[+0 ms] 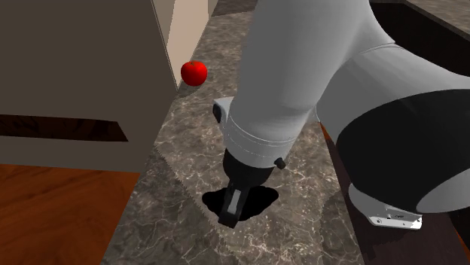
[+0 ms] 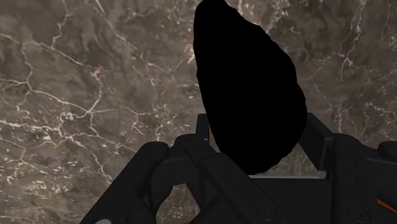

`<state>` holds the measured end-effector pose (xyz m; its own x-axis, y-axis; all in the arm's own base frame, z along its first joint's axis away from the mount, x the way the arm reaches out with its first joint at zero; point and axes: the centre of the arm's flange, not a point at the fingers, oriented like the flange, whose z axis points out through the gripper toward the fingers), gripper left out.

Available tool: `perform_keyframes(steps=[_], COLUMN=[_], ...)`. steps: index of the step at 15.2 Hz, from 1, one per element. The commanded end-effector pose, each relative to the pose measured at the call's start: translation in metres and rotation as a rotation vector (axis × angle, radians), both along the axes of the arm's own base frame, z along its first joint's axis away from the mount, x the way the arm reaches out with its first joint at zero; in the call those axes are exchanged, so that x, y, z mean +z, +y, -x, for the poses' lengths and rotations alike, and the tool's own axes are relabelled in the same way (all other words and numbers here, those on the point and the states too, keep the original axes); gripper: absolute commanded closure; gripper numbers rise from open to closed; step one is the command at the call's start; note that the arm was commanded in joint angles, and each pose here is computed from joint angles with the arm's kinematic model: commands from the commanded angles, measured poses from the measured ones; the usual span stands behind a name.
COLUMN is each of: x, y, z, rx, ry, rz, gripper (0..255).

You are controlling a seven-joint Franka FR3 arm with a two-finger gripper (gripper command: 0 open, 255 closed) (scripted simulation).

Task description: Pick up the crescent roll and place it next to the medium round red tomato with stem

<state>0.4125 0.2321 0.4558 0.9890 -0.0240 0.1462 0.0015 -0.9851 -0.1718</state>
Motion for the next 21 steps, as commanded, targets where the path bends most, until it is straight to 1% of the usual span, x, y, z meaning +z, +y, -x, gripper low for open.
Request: perform_keyframes(steps=[1,6,21], x=[0.010,0.036,0.037], y=[0.000,0.000,-0.182], z=[0.000,0.000,-0.077], rx=[0.000,0.000,0.000], ry=[0.000,0.000,0.000], rz=[0.000,0.000,0.000], gripper=[255,255,255])
